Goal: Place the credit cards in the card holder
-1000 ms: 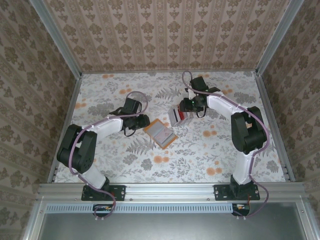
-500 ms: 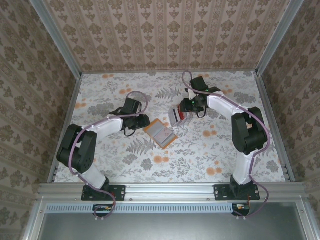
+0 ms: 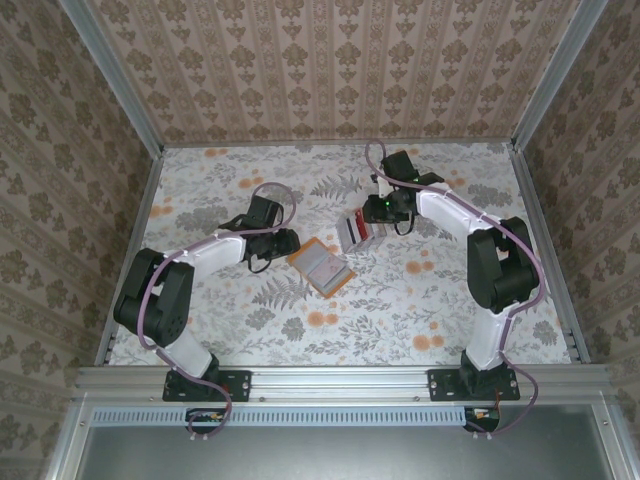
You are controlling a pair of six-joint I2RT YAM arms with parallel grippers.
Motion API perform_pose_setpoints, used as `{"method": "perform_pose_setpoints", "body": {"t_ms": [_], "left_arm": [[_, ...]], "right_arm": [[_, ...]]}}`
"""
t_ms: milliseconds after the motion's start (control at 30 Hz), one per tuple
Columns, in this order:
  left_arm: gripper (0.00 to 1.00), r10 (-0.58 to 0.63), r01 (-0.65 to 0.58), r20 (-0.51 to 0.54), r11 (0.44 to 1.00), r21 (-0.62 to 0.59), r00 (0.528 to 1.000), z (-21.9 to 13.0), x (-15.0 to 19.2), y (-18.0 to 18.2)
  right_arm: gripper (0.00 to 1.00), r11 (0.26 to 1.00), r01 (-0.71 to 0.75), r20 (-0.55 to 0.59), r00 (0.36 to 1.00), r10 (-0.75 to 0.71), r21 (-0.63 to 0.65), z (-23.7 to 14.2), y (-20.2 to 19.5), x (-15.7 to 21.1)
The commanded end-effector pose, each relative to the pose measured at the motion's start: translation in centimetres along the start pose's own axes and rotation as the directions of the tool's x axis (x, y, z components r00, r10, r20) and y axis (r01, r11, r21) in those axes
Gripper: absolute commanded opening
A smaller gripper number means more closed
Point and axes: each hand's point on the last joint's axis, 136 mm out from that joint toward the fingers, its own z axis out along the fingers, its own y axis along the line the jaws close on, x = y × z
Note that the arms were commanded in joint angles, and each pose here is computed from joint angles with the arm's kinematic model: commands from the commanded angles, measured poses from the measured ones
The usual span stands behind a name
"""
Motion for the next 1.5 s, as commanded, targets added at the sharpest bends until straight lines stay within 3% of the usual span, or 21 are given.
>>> {"method": "perform_pose_setpoints", "body": {"t_ms": [0, 433, 900, 1300, 1467], "left_arm": [[0.43, 0.01, -0.01, 0.0, 1.0, -0.004, 1.0, 0.0, 0.0, 0.3], [0.43, 0.011, -0.011, -0.005, 1.0, -0.019, 1.0, 0.2, 0.2, 0.6], [0.42, -0.001, -0.002, -0.072, 0.999, -0.042, 0.997, 0.9, 3.6, 1.5], [0.41, 0.011, -0.024, -0.119, 0.994, -0.107, 0.993, 2.3, 4.4, 2.6], [0.34, 0.032, -0.056, -0.145, 0.984, -0.169, 0.989, 2.1, 5.5, 3.2]], "right_arm": [[0.26, 1.0, 0.027, 0.036, 0.999, -0.027, 0.003, -2.1, 0.6, -0.9], [0.04, 0.999, 0.025, 0.061, 0.998, -0.026, 0.021, -3.3, 0.0, -1.2], [0.03, 0.999, 0.031, 0.13, 0.991, -0.037, 0.044, -6.8, -0.5, -1.3], [0.04, 0.985, 0.08, 0.157, 0.986, -0.055, -0.155, -9.7, 3.7, 0.8], [0.05, 0.954, 0.134, 0.12, 0.987, -0.105, -0.267, -8.5, 7.8, 3.1]]}}
